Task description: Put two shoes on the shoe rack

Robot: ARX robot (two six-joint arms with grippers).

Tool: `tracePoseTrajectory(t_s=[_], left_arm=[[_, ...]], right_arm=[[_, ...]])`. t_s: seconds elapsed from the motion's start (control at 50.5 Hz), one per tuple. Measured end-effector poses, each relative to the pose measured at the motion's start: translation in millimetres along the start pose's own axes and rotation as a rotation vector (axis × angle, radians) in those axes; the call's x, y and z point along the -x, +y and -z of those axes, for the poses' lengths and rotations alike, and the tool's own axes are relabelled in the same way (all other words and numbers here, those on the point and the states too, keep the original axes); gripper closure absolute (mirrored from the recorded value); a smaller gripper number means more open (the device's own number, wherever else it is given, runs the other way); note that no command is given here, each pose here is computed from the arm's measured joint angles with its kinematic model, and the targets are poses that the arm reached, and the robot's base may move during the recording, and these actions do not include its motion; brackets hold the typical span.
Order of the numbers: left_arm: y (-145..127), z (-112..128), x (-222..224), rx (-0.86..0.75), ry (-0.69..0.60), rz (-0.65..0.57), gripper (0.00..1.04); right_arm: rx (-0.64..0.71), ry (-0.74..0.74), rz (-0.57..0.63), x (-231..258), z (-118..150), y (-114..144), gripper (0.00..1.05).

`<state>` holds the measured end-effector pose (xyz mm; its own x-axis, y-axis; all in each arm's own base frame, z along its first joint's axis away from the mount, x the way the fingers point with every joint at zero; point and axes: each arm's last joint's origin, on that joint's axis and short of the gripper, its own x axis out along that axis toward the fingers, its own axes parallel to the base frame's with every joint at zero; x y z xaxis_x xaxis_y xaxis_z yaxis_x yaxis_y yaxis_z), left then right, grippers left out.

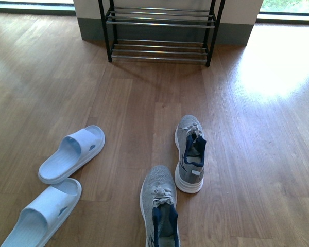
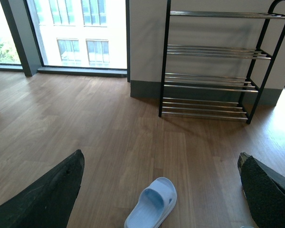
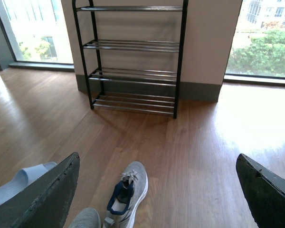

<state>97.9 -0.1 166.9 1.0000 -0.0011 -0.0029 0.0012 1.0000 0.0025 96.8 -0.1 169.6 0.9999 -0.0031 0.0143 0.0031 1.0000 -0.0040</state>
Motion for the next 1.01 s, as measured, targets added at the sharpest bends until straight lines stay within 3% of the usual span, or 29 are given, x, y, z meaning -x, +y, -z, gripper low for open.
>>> tracePoseTrajectory(t_s=[0.91,0.95,1.009], left_arm=[[0.0,0.0,0.0,0.000,0.000,0.000,0.09],[0.0,0.0,0.0,0.000,0.000,-0.001,0.09],[0.0,0.0,0.0,0.000,0.000,0.000,0.09]], right_arm=[[-0.006,0.004,-0.004,-0.1,0.1,0.1,0.09],[-0.037,0.072,-0.026,-0.6,1.1,-0.1,0.09],[-0.187,0.324,-0.044,-9.9,4.5,-5.6,0.09]])
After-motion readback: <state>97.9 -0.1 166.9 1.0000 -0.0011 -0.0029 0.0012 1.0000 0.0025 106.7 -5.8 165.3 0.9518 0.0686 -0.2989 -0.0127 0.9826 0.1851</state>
